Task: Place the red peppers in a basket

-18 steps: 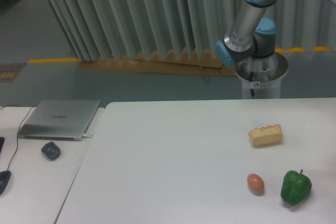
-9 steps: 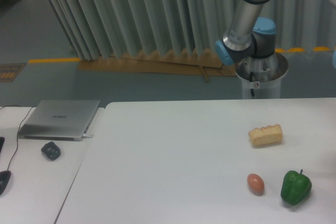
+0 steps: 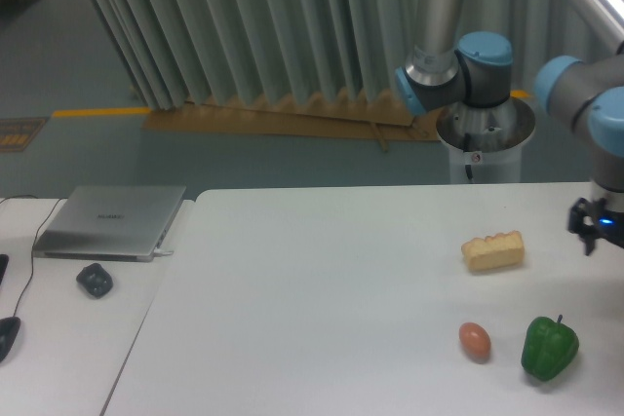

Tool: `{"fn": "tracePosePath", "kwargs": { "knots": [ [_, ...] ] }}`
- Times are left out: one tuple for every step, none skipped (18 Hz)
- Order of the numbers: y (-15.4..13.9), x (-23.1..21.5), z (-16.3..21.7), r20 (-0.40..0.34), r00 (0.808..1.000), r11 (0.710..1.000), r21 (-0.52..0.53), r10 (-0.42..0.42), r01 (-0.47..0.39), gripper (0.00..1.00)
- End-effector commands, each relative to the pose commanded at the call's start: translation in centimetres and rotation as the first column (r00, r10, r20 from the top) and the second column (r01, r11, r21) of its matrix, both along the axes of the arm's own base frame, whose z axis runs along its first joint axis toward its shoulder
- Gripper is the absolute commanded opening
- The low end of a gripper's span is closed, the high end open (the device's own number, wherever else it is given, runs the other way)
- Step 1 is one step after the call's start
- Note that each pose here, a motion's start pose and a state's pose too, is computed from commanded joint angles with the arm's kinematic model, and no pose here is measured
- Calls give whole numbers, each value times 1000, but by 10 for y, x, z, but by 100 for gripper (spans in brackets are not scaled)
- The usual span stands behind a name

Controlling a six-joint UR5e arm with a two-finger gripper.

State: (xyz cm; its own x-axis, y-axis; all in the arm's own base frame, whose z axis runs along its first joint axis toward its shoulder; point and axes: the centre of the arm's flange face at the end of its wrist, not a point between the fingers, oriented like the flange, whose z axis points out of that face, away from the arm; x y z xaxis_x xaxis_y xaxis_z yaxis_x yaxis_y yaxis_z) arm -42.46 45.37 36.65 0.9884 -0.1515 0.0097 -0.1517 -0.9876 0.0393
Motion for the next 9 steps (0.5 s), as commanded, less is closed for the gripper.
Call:
{"fn": "tracePosePath", "kwargs": {
  "knots": [
    [3, 3, 1, 15, 1000, 1000, 21, -3, 2, 100],
    [2, 6, 2, 22, 1000, 1000, 28, -7, 6, 100],
    [5, 11, 4, 21, 1000, 999, 33, -15, 14, 100],
    [10, 16, 3, 25, 999, 999, 36, -27, 26, 100],
    [12, 19, 3, 27, 999, 999, 41, -28, 27, 100],
    [13, 19, 3, 30, 999, 998, 51, -29, 27, 100],
    [13, 20, 5, 32, 999, 998, 60, -29, 27, 100],
    [14, 21, 6, 35, 999, 997, 67, -29, 26, 100],
    [14, 20, 6, 41, 999, 997, 73, -27, 24, 100]
  ]
}}
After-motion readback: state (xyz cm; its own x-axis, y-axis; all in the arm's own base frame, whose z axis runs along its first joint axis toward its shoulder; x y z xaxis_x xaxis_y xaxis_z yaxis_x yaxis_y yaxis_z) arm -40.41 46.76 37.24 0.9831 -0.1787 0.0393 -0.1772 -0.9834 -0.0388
